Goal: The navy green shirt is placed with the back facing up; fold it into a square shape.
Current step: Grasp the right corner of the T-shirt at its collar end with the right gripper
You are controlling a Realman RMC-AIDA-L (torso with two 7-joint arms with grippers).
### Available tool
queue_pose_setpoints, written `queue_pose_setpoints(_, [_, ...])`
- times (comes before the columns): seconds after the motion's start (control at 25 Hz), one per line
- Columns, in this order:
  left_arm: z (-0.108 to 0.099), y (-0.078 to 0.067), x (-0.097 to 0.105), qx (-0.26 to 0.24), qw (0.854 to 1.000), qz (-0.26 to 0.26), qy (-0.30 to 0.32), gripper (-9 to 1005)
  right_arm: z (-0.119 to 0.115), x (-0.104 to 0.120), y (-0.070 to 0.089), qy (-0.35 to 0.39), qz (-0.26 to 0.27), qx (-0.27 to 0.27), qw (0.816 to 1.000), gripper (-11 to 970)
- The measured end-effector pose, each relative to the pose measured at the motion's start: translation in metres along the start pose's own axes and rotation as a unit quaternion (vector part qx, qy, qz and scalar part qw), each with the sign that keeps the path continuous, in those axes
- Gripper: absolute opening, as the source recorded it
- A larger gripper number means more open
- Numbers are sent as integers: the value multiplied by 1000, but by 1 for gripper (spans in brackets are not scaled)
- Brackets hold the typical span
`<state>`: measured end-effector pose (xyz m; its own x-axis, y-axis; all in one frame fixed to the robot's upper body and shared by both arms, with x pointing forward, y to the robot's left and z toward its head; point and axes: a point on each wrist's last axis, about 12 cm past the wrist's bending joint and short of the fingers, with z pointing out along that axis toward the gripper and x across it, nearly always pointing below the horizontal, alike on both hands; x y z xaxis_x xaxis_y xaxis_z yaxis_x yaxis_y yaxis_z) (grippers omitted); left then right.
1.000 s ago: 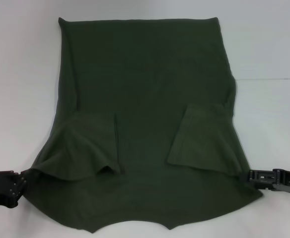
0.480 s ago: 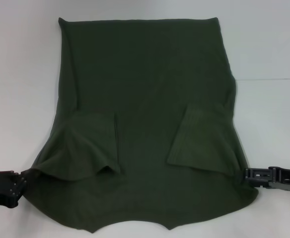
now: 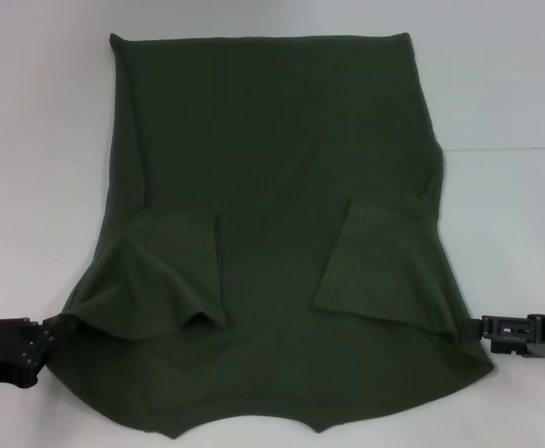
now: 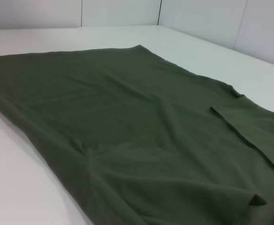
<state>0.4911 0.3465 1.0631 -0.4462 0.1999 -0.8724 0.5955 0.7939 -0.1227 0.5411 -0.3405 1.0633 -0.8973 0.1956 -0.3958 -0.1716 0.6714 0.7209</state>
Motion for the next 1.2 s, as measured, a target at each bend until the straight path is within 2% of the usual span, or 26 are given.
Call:
queue_pose_setpoints(0.72, [4, 1, -3, 1, 1000, 1, -2, 20, 2, 8, -2, 14, 7, 2, 1000, 846])
queue_pose_setpoints(1.2, [4, 1, -3, -2, 1000, 1, -2, 20, 11, 2, 10, 30, -7, -18, 999, 841])
